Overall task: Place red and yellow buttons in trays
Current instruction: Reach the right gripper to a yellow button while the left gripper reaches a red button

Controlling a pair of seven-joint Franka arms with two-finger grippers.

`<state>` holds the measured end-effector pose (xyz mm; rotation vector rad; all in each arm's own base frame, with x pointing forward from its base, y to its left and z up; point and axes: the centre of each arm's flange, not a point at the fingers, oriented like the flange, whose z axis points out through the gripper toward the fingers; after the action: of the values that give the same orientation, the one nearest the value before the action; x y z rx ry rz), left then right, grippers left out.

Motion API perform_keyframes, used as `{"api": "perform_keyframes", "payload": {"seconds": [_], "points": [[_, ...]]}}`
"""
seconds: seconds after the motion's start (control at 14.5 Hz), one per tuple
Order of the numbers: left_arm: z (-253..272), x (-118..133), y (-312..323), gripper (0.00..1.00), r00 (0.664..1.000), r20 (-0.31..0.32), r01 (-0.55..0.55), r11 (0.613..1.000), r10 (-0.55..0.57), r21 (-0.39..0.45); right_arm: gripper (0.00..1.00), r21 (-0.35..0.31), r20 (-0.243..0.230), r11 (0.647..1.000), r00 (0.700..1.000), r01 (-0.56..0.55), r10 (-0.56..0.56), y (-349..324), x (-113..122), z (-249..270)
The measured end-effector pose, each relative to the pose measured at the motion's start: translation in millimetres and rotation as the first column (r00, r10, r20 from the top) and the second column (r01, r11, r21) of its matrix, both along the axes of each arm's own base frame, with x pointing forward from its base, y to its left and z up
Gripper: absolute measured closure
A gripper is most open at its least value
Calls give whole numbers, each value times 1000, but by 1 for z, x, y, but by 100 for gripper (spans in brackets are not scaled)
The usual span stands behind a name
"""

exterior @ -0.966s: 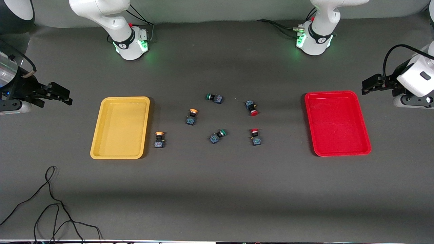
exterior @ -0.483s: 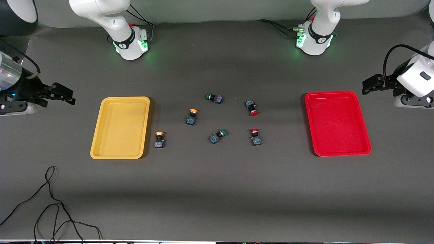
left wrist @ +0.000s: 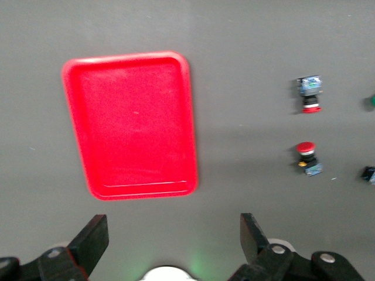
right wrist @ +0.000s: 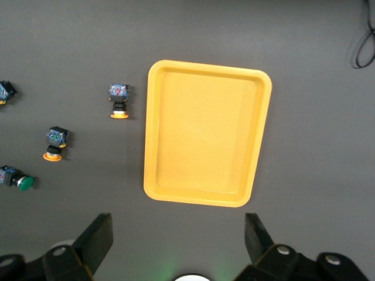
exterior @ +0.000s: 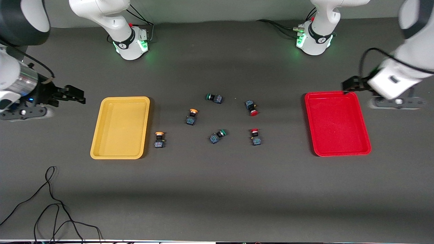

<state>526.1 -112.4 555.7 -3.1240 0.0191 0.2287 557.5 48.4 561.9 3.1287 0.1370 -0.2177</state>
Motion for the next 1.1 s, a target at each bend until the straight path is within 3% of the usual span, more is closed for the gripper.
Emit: {"api": "perform_keyframes", "payload": {"seconds": [0.21, 0.48, 0.69, 0.9, 1.1], "points": [[-27, -26, -95, 0, 995, 27, -94, 995, 94, 12, 0, -5, 23, 999, 999, -47, 47, 31, 19, -29], [-62, -73, -190, 0, 971, 53, -234, 972, 235, -7, 0, -24, 43, 997, 996, -73, 74, 89, 51, -106], [-72, -92, -221, 0, 943, 70, -326, 945, 326, -20, 0, -37, 49, 998, 997, -56, 57, 117, 70, -176], [-95, -100, -232, 0, 931, 78, -355, 934, 356, -29, 0, -44, 44, 999, 999, -19, 21, 146, 71, -245], [-159, -102, -231, 0, 921, 92, -375, 926, 378, -46, 0, -37, 98, 999, 995, 19, -15, 150, 60, -307]]}}
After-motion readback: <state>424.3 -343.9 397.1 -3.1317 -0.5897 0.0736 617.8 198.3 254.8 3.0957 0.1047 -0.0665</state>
